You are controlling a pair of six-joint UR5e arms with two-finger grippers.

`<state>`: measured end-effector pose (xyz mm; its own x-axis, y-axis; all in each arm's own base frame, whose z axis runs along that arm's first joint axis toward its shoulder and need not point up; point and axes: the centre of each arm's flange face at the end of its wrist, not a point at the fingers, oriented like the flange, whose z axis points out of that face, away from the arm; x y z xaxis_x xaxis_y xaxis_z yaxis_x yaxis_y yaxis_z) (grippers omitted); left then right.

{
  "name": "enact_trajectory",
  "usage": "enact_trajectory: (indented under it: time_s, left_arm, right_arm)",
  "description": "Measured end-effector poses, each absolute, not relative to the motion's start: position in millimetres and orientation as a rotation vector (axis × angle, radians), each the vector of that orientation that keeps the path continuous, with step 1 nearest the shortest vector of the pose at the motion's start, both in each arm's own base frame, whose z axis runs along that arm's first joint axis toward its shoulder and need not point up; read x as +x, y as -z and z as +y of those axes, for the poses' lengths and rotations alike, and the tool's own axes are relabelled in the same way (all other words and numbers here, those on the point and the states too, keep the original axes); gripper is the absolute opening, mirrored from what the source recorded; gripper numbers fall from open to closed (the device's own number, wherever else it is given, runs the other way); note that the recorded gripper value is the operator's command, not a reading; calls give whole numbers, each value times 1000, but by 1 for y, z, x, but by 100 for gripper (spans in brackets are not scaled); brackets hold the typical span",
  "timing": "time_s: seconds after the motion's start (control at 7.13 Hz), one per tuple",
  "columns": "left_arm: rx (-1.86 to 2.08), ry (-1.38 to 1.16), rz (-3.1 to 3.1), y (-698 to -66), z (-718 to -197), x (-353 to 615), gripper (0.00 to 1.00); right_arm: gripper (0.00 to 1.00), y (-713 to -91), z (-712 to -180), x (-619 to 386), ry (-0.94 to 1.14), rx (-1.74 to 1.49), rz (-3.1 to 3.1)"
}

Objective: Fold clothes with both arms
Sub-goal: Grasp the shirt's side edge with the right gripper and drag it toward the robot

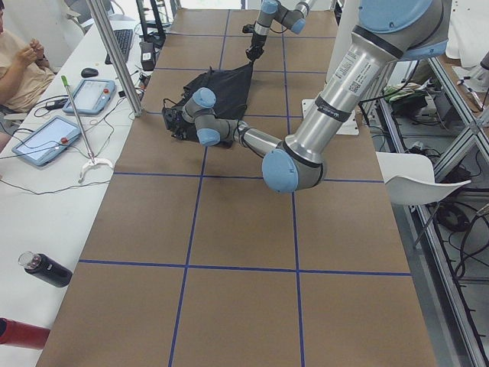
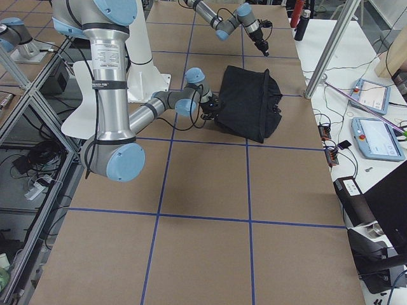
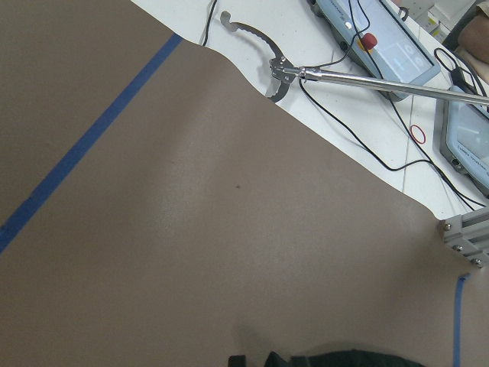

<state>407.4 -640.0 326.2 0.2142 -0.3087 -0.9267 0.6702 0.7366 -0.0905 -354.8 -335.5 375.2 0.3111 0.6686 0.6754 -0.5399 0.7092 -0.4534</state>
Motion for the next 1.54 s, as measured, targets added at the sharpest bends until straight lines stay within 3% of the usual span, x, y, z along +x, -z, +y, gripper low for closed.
enact_trajectory:
  time_s: [0.28,0.42,0.56,0.7,0.98,1.26,1.54]
  left_arm:
    - [329,651,1243,-295,-624,403,32]
    - [308,635,1276,-283,-616,399,32]
    - [280,621,1305,-274,-609,397,32]
    - [254,604,1324,-268,-603,396,32]
    - [221,577,1349,-265,-589,388,37]
    - [165,548,1352,-260,-553,382,46]
    - [113,545,1271,-257,-493,419,46]
  right_arm:
    - [0,-358,-262,-375,-596,-367,-959]
    - [21,-350,-222,-387,-493,-451,-944]
    - [95,-342,-185,-393,-405,-507,-931]
    - [100,-336,-157,-398,-342,-546,-921]
    - [100,-331,-138,-400,-305,-574,-913]
    - [100,-324,-175,-383,-385,-533,-958]
    - [100,-314,-250,-368,-531,-444,-1034]
